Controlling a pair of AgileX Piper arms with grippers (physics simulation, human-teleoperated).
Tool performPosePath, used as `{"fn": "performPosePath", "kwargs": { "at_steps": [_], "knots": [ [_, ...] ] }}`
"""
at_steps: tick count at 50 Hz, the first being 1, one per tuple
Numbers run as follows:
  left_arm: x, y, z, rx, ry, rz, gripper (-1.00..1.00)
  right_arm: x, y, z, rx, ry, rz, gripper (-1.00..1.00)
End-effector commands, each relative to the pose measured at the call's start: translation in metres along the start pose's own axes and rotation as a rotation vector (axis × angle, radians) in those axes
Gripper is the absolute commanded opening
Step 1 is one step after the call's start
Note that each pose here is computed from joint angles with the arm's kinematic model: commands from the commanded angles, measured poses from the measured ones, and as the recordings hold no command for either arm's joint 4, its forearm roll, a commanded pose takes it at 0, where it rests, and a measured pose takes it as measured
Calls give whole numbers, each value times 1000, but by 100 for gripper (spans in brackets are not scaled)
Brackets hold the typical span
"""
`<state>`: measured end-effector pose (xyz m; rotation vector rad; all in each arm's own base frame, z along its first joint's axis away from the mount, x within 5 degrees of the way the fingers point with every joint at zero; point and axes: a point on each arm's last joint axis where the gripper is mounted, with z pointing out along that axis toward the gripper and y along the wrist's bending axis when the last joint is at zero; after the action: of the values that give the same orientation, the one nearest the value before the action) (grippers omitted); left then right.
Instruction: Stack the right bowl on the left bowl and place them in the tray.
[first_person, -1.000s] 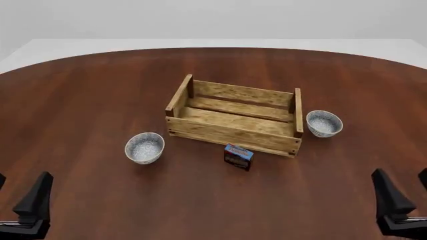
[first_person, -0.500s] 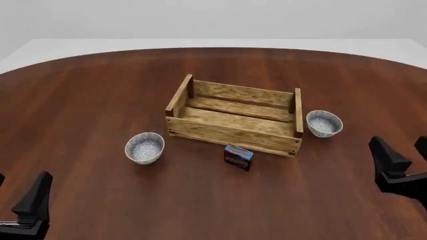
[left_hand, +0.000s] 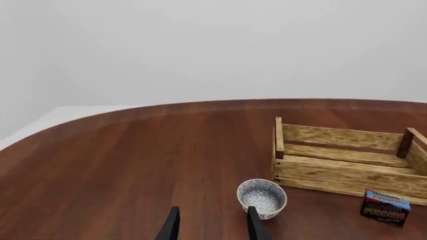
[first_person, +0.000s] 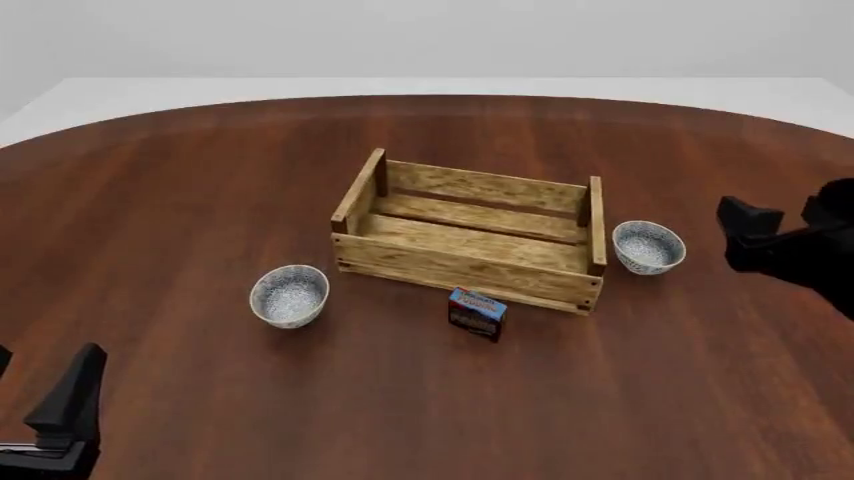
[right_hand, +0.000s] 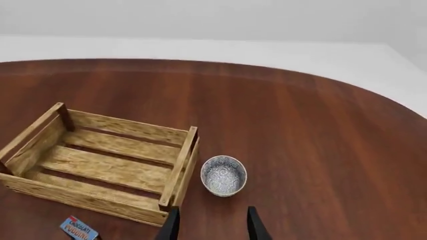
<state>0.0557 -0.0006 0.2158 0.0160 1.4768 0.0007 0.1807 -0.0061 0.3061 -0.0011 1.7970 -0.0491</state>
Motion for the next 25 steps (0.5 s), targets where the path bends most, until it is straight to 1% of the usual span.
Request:
{"fn": "performPosePath", "kwargs": {
  "at_steps": [1,2,3,5,13,17,20,21,25],
  "knots": [
    [0,1,0,-9,5,-5,100,-24,-9,31,32,58,-10,100],
    [0,1,0,-9,4,-6,100,-26,-9,33,31,57,-4,100],
    [-1,1,0,-10,4,-4,100,-27,-9,40,34,75,15,100],
    [-2,0,0,-8,6,-1,100,-29,-11,47,40,81,2,100],
    [-6,0,-1,-6,5,3,100,-33,-16,74,51,126,9,100],
    [-3,0,0,-5,12,14,100,-30,-21,89,63,155,8,100],
    [-4,0,0,0,14,6,100,-30,-22,94,66,163,13,100],
    [-5,0,-1,1,14,6,100,-27,-22,104,63,183,13,100],
    [-8,0,-1,2,9,6,100,-23,-26,116,72,203,11,100]
  ]
}}
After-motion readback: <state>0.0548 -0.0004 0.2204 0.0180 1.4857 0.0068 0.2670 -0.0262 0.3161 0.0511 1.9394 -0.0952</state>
